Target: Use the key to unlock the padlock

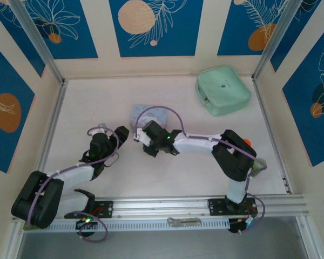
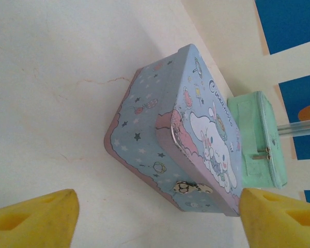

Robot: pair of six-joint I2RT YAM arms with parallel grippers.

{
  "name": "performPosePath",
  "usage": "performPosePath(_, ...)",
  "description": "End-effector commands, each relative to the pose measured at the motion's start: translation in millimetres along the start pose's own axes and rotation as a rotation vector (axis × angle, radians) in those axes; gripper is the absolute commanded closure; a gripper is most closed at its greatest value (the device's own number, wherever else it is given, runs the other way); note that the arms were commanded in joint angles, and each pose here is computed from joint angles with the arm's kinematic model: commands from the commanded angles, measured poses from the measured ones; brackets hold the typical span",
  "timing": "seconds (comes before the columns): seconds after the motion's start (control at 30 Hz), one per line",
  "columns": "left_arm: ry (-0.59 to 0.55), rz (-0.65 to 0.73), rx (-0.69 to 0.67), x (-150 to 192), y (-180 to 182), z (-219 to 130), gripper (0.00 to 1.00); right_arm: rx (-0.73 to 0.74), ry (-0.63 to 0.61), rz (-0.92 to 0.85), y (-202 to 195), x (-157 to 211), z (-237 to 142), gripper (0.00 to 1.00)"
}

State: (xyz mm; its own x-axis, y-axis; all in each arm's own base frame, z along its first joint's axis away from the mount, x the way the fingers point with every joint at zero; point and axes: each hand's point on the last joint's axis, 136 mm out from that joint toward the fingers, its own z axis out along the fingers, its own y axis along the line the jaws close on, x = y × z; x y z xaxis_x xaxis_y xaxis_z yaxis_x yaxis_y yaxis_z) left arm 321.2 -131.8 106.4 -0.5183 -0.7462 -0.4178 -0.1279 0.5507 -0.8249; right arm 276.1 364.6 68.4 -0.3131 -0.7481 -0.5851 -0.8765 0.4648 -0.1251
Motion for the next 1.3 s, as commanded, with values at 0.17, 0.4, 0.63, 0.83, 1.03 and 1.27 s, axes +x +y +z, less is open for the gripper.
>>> performPosePath(0.17,-0.026,0.082,-0.002,-16.4,-16.4,3.4,0.01,0.051,-0.008,0.531,-40.3,29.2,-53.9,1.0)
performPosePath(0.4,-0.049,0.112,-0.014,-25.3,-24.0,-1.5,0.01,0.066,-0.008,1.005,-96.3,88.2,-80.9,1.0)
performPosePath(0.63,-0.02,0.085,-0.027,-18.0,-16.8,1.3,0.0,0.125,0.048,1.185,-118.1,136.0,-79.5,1.0)
performPosePath(0.83,-0.001,0.073,-0.016,-16.3,-20.5,8.2,0.0,0.104,0.104,1.235,-112.7,148.6,-62.8,1.0)
performPosePath(1.03,0.017,0.067,-0.002,-14.4,-24.7,14.6,0.0,0.086,0.113,1.256,-110.6,150.1,-52.1,1.0)
performPosePath(1.27,0.024,0.055,-0.008,-10.7,-18.7,15.0,0.0,0.086,0.112,1.266,-109.8,152.4,-47.7,0.86)
